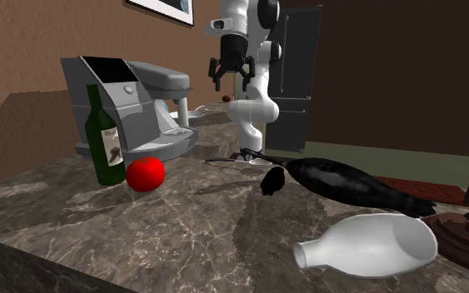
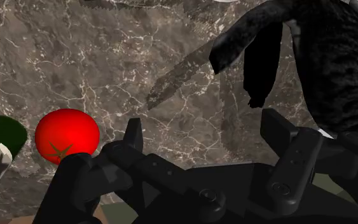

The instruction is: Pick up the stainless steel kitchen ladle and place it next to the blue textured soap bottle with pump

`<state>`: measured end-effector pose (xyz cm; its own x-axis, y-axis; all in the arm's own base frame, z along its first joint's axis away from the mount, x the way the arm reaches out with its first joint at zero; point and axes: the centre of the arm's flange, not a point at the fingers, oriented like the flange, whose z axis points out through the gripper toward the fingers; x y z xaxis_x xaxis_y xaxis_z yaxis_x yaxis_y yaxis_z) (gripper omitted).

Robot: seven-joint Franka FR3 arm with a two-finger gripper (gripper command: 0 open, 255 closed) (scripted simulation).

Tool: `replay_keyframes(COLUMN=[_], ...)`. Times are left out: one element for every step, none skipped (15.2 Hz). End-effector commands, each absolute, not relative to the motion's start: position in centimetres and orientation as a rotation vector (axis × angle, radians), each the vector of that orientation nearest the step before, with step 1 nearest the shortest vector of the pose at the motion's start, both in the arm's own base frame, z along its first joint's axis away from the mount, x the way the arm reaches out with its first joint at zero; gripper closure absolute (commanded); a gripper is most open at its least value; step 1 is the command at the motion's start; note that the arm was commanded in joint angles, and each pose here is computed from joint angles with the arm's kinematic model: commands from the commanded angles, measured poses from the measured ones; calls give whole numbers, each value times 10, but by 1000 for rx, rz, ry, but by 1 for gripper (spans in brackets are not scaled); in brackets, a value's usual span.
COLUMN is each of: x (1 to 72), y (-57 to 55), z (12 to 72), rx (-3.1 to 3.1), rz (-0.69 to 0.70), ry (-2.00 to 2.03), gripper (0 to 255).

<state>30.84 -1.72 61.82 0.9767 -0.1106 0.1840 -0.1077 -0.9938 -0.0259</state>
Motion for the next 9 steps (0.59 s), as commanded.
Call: replay_keyframes(x=[308,309,309,309,309,308,308,307,306], y=[-17,-18,-18,-18,-18,-18,-18,-18,-17], z=[618,606,593,580,568,555,543,530,517], rx=[-3108,-3100,-3089,-3073,-3054,-3030,-3002,-2970,-2935], rz=[-291,-267,-243,-219,-194,-170,-145,-120,-94], ry=[172,284,395,506,617,726,834,941,1047], gripper=[0,0,0,0,0,0,0,0,0])
